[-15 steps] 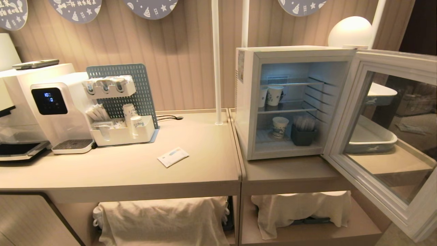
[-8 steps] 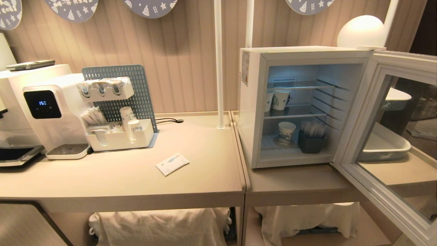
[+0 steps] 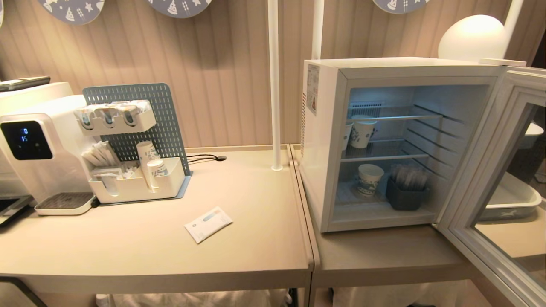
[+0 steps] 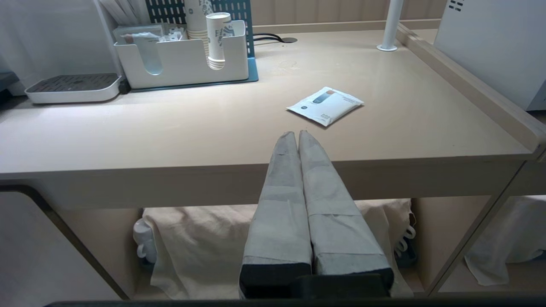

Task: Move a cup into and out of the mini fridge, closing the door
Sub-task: Put the yoghurt in the freezer

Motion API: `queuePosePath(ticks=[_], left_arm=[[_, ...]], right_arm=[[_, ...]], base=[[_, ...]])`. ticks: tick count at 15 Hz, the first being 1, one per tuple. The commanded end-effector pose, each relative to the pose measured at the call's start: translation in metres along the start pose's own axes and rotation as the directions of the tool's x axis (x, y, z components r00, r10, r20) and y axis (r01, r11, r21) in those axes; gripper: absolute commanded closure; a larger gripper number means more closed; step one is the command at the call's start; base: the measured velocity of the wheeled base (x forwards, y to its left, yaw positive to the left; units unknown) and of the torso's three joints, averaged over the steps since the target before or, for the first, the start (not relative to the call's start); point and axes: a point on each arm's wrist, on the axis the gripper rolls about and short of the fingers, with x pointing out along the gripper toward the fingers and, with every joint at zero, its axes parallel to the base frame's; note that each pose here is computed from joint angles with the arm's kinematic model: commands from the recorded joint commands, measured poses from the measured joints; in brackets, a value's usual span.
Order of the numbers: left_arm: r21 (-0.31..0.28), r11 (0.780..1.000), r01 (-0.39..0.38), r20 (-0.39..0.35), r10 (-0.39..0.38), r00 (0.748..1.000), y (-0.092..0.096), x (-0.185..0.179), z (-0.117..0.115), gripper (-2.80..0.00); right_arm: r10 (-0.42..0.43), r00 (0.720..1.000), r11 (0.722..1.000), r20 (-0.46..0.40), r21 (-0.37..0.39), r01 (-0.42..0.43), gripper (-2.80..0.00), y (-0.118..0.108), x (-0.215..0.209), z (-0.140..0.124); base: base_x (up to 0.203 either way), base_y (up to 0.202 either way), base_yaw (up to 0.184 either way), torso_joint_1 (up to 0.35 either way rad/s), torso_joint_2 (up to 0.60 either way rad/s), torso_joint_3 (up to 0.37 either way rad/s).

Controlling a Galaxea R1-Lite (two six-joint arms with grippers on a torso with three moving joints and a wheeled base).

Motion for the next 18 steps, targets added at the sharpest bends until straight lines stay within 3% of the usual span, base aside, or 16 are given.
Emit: queuePosePath(ticks=[1,3,5,7,9,11,13,15,18], left_arm=[[-0.001,1.0,-0.001,-0.002,0.001,1.0,0.0,0.0,0.0,0.0],[0.001,1.0,0.0,-0.004,0.0,1.0,0.0,0.0,0.0,0.0],[-0.01,1.0,0.0,-0.004,0.0,1.0,0.0,0.0,0.0,0.0],[-0.01,1.0,-0.001,-0.005,0.001,1.0,0.0,0.0,0.0,0.0],[-0.01,1.0,0.0,-0.004,0.0,1.0,0.0,0.0,0.0,0.0],[-0.012,1.0,-0.001,-0.002,0.001,1.0,0.0,0.0,0.0,0.0],[-0.013,1.0,-0.001,-0.004,0.001,1.0,0.0,0.0,0.0,0.0],[-0.013,1.0,-0.001,-0.002,0.001,1.0,0.0,0.0,0.0,0.0],[-0.013,1.0,-0.001,-0.003,0.001,1.0,0.0,0.0,0.0,0.0]], right_arm=[[-0.001,1.0,1.0,0.023,0.001,0.001,0.0,0.0,-0.002,0.007],[-0.002,0.995,1.0,0.095,0.029,-0.001,0.0,-0.001,-0.014,0.045],[-0.001,0.999,0.997,0.05,0.077,-0.003,0.0,-0.002,-0.011,0.092],[0.005,0.99,0.995,-0.139,0.099,0.008,0.0,-0.002,0.028,0.137],[0.011,0.94,0.995,-0.34,0.094,0.022,0.0,-0.002,0.09,0.165],[0.016,0.868,0.997,-0.496,0.071,0.023,0.0,-0.002,0.16,0.172],[0.017,0.822,0.999,-0.569,0.052,0.016,0.0,-0.001,0.227,0.162],[0.014,0.831,0.999,-0.556,0.042,0.012,0.0,-0.001,0.287,0.144],[-0.045,0.888,0.998,-0.458,0.014,0.058,0.0,0.0,0.354,0.113]], base=[[0.0,0.0,0.0,0.0,0.0,0.0],[0.0,0.0,0.0,0.0,0.0,0.0],[0.0,0.0,0.0,0.0,0.0,0.0],[0.0,0.0,0.0,0.0,0.0,0.0],[0.0,0.0,0.0,0.0,0.0,0.0],[0.0,0.0,0.0,0.0,0.0,0.0],[0.0,0.0,0.0,0.0,0.0,0.0],[0.0,0.0,0.0,0.0,0.0,0.0],[0.0,0.0,0.0,0.0,0.0,0.0]])
